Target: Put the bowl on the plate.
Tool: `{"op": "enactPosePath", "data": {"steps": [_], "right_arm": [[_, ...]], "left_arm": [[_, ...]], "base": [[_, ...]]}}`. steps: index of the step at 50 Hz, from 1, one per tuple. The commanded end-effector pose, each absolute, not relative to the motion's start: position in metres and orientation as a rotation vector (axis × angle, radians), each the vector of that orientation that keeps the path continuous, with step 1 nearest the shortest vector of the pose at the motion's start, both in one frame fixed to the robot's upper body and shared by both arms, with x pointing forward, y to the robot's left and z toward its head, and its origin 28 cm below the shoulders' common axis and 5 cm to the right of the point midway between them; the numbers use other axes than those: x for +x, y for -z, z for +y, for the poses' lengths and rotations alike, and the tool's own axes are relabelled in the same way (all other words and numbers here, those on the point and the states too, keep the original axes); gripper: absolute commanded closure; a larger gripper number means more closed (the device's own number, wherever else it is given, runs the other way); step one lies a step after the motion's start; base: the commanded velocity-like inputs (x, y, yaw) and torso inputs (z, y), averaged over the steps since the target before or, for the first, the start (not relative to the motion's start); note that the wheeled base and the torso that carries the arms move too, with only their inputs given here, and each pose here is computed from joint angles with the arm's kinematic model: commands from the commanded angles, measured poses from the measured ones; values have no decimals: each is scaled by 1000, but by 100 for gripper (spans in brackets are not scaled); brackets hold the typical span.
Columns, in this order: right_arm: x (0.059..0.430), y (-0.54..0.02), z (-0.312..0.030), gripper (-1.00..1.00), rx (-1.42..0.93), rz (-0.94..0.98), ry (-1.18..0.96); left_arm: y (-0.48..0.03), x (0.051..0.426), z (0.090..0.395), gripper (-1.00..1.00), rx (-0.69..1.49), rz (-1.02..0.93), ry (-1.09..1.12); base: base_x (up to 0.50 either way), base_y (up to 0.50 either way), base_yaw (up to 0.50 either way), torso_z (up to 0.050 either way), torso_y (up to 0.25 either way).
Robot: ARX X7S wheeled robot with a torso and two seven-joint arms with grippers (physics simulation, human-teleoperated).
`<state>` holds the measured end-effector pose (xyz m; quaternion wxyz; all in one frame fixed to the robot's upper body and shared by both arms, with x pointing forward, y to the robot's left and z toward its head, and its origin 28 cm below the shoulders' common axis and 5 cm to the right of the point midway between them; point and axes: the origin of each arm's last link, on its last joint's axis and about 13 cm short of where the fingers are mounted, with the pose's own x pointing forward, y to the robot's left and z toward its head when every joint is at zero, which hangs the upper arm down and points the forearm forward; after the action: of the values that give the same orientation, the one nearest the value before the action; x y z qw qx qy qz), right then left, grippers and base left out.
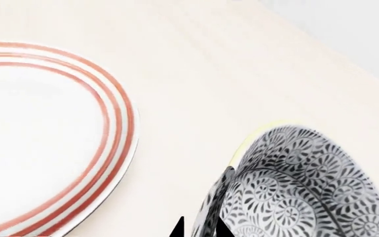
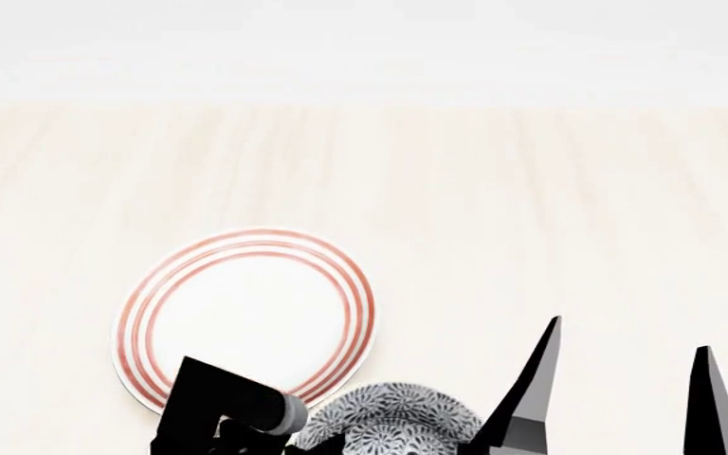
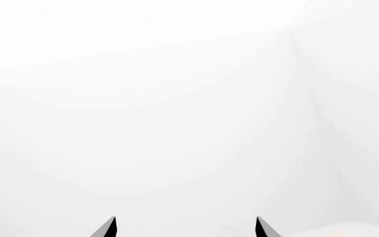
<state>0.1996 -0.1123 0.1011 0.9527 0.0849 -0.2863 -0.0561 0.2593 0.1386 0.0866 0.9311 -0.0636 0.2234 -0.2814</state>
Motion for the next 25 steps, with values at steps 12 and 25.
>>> {"op": "enactPosePath", "data": {"steps": [12,25], "right_arm": [[199,-100,-112,-100,162,-584,107],[199,-99,-112,-100,165,-580,100]], "left_arm": [[-116,330,163,100,-107,281,294],[-127,367,173,100,-119,275,171]], "base": [[0,0,0,0,0],[0,0,0,0,0]]}}
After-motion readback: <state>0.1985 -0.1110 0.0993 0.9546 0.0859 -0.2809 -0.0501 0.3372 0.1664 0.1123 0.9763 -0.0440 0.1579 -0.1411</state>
